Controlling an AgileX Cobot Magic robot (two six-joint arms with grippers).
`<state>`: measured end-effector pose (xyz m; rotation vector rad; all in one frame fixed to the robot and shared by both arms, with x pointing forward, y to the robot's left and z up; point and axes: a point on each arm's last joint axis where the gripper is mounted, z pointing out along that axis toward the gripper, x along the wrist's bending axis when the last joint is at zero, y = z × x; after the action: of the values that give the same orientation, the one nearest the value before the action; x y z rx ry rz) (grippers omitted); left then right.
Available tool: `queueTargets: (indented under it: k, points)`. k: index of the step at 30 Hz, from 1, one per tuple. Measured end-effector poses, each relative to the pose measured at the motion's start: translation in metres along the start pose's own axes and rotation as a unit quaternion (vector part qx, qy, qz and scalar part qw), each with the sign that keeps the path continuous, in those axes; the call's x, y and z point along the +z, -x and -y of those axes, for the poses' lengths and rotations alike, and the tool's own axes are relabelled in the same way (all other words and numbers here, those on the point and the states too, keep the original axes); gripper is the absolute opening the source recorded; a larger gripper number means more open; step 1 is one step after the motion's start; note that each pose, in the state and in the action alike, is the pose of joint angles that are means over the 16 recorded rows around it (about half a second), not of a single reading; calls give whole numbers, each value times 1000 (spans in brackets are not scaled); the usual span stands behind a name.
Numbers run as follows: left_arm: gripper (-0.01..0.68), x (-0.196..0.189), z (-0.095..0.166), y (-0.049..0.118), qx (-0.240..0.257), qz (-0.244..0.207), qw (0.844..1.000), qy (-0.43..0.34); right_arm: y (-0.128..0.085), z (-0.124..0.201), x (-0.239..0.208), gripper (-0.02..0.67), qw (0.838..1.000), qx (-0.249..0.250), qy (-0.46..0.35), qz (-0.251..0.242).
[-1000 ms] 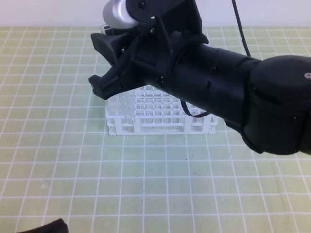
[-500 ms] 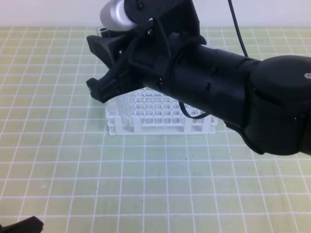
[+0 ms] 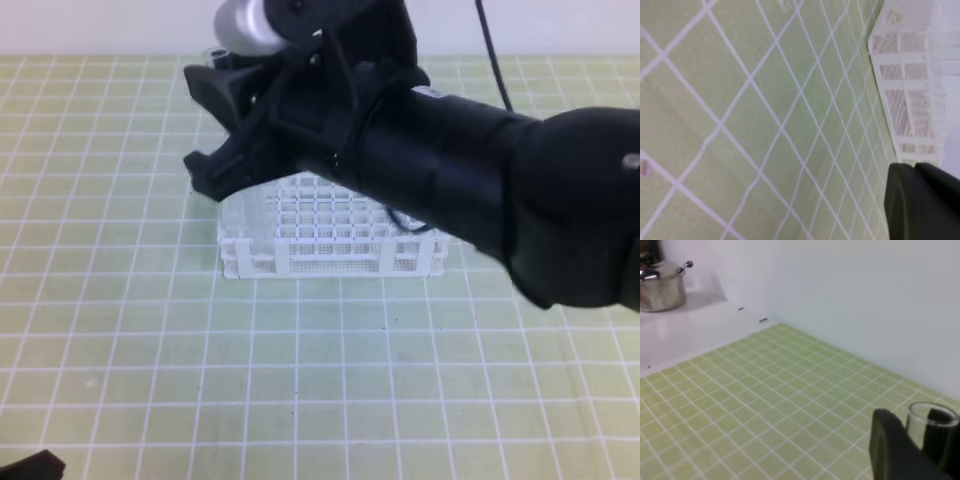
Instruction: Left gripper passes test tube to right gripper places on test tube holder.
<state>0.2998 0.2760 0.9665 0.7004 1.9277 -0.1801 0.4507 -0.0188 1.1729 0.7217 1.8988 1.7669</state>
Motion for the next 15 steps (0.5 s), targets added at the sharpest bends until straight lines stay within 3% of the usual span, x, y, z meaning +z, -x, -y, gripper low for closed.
queueTargets:
  k: [15]
  points:
    - [-2, 0, -4, -5, 5, -25, 999, 20, 13, 4, 5, 99, 996, -25, 87, 19]
